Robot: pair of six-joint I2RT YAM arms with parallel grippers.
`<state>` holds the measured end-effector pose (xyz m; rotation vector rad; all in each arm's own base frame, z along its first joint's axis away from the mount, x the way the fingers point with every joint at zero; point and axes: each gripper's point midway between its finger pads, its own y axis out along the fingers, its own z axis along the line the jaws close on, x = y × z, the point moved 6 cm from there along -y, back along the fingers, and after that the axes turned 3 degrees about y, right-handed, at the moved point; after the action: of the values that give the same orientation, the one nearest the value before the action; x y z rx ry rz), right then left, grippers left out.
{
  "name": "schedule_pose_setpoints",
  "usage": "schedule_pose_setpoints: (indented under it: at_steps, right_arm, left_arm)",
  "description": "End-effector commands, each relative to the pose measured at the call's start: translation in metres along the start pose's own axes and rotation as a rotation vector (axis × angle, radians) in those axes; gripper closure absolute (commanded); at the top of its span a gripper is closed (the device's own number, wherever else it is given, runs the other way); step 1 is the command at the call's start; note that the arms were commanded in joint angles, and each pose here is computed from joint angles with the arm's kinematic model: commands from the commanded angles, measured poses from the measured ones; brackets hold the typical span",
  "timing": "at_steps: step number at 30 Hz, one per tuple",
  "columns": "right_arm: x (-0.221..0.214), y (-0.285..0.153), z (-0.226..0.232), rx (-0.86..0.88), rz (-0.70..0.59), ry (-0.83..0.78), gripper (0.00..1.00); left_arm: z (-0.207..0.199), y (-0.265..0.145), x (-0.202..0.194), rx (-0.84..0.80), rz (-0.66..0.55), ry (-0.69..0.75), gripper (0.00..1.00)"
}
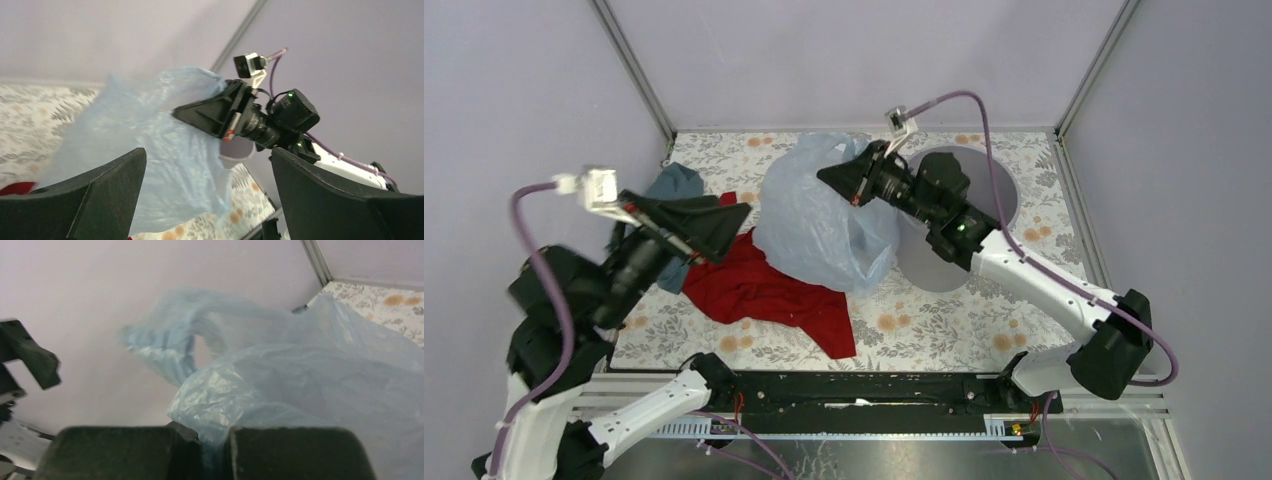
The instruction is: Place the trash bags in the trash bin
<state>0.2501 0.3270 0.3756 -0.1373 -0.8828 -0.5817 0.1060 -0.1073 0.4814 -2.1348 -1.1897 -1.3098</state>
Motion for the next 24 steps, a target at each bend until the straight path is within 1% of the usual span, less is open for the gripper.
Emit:
schedule_pose_setpoints:
  at_steps: [1, 3, 6, 8, 9, 11, 13, 15, 18, 20, 24]
  right_arm:
    - [0.064, -0.024, 0.059, 0.12, 0.015, 0.014, 1.0]
    - [0.089, -0.032, 0.075, 0.129, -0.009, 0.009, 1.0]
    - [0.128, -0.051, 0.101, 0.106, -0.082, 0.001, 1.0]
    - [0.149, -0.067, 0.113, 0.031, -0.13, -0.023, 1.0]
    - [0.166, -0.079, 0.124, -0.001, -0.172, -0.067, 1.0]
    - [0.182, -0.098, 0.125, -0.124, -0.216, -0.118, 1.0]
    - [0.188, -0.115, 0.12, -0.215, -0.249, -0.163, 1.0]
    - [0.19, -0.129, 0.115, -0.268, -0.285, -0.201, 1.0]
    - [0.19, -0.147, 0.101, -0.361, -0.343, -0.261, 1.0]
    - [0.187, -0.154, 0.09, -0.437, -0.337, -0.297, 1.0]
    - [0.184, -0.166, 0.071, -0.592, -0.321, -0.344, 1.0]
  left_arm:
    - [0.016, -0.02, 0.019, 0.111, -0.144, 0.031, 0.01]
    - [0.022, -0.03, 0.024, 0.154, -0.191, 0.017, 0.01]
    - [0.029, -0.035, 0.027, 0.218, -0.206, 0.006, 0.01]
    - [0.03, -0.033, 0.027, 0.238, -0.187, 0.018, 0.01]
    - [0.029, -0.032, 0.027, 0.24, -0.174, 0.023, 0.01]
    - [0.027, -0.026, 0.025, 0.234, -0.144, 0.035, 0.01]
    - [0.023, -0.019, 0.023, 0.212, -0.118, 0.04, 0.01]
    - [0.019, -0.012, 0.022, 0.183, -0.098, 0.049, 0.01]
    - [0.006, -0.002, 0.023, 0.084, -0.083, 0.069, 0.01]
    - [0.0, 0.005, 0.022, 0.047, -0.076, 0.076, 0.01]
    - [-0.003, 0.024, 0.019, 0.028, -0.045, 0.095, 0.01]
